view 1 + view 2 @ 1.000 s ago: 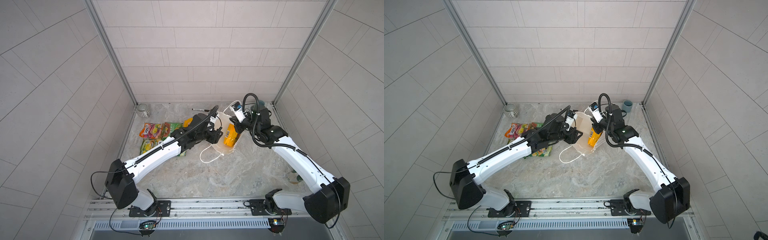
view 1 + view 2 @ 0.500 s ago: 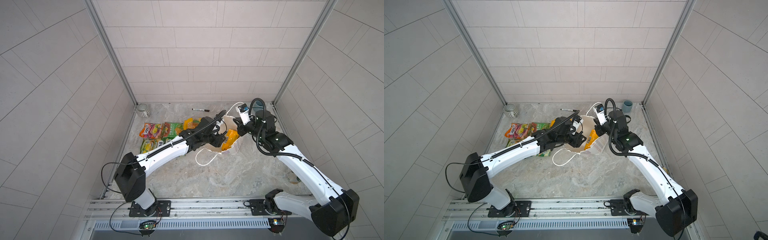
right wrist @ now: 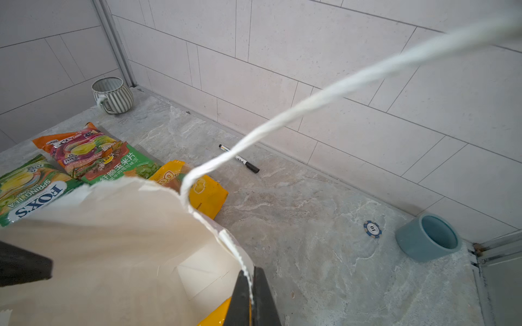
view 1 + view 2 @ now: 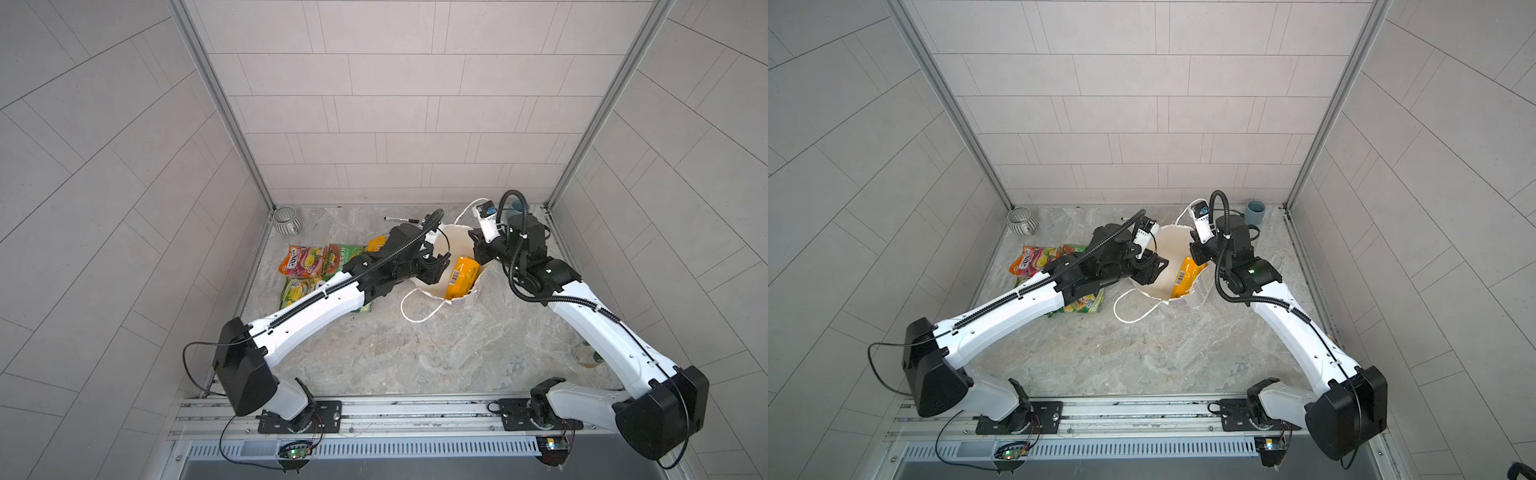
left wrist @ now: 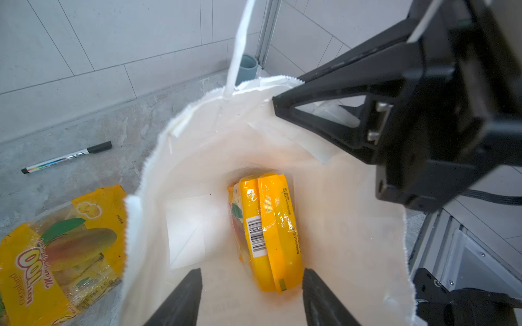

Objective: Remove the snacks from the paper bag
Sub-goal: 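Lower the left gripper into the bag toward the second yellow pack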

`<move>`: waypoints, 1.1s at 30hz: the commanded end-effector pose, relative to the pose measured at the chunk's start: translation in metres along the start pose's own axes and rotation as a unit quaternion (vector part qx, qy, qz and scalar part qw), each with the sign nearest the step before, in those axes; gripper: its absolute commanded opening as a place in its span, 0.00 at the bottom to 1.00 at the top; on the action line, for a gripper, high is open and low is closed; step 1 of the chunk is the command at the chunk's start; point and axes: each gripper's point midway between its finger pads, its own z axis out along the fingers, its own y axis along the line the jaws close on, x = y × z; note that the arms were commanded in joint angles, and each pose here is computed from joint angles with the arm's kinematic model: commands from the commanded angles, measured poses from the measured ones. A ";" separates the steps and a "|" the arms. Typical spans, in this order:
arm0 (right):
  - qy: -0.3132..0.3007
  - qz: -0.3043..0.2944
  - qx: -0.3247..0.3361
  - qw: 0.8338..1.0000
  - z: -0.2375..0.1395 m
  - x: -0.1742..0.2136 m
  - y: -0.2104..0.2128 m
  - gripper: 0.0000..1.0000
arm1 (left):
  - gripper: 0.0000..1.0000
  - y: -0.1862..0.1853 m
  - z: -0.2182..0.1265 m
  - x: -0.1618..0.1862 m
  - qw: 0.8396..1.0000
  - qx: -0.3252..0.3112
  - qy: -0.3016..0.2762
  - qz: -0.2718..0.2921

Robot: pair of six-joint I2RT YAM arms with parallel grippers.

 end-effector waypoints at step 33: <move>0.009 -0.086 0.032 0.996 0.014 0.011 0.016 0.00 | 0.62 0.034 0.003 0.046 0.999 -0.041 0.013 -0.006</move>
